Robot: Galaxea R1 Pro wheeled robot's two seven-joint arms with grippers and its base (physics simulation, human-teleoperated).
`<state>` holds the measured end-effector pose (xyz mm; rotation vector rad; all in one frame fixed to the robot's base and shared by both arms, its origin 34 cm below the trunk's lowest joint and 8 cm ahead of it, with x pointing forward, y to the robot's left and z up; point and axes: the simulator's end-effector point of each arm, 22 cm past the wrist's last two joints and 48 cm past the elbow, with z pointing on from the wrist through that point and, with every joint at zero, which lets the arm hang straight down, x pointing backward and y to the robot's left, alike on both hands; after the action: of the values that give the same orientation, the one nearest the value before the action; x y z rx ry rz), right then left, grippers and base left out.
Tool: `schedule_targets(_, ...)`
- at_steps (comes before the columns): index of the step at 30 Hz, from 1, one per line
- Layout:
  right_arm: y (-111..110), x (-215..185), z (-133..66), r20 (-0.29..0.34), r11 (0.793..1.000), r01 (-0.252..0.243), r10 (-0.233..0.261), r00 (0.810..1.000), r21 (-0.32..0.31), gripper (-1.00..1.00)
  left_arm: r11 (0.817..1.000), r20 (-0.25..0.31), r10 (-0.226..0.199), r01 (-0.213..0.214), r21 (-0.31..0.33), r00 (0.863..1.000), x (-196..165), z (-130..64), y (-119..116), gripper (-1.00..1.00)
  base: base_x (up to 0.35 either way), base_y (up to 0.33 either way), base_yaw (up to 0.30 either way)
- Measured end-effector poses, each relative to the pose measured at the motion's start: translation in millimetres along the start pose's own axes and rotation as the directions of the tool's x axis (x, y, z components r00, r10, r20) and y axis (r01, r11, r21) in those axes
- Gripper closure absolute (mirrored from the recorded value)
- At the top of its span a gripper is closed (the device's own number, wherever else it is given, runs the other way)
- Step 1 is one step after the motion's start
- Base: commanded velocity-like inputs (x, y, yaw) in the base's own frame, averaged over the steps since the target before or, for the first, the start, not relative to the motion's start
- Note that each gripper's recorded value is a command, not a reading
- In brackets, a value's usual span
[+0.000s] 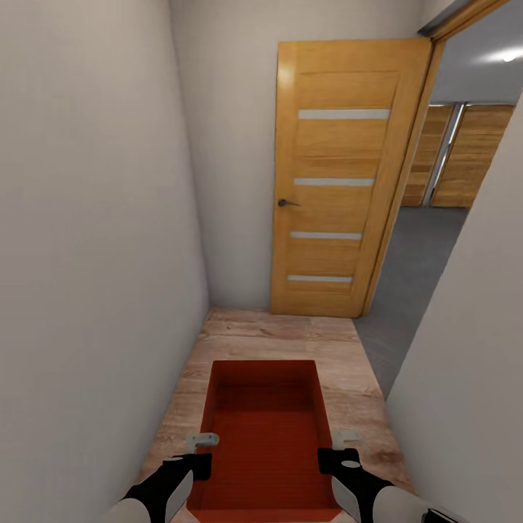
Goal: Move the two storage containers from the living room to the garage. In the garage, place one container on the floor and stack the other container on top of it (either order is fine).
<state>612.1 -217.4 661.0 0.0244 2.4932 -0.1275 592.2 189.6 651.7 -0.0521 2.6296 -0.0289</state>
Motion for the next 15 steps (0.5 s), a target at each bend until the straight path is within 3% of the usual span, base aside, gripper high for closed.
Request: schedule_targets(15, 0.0, -0.6, 0.0, 0.001, 1.000, 0.000, 0.000, 1.000, 0.000, 1.00, 1.000, 0.001, 0.000, 0.000, 0.000, 1.000, -0.6, 0.0, 0.0, 1.00, 0.323, 0.000, 0.000)
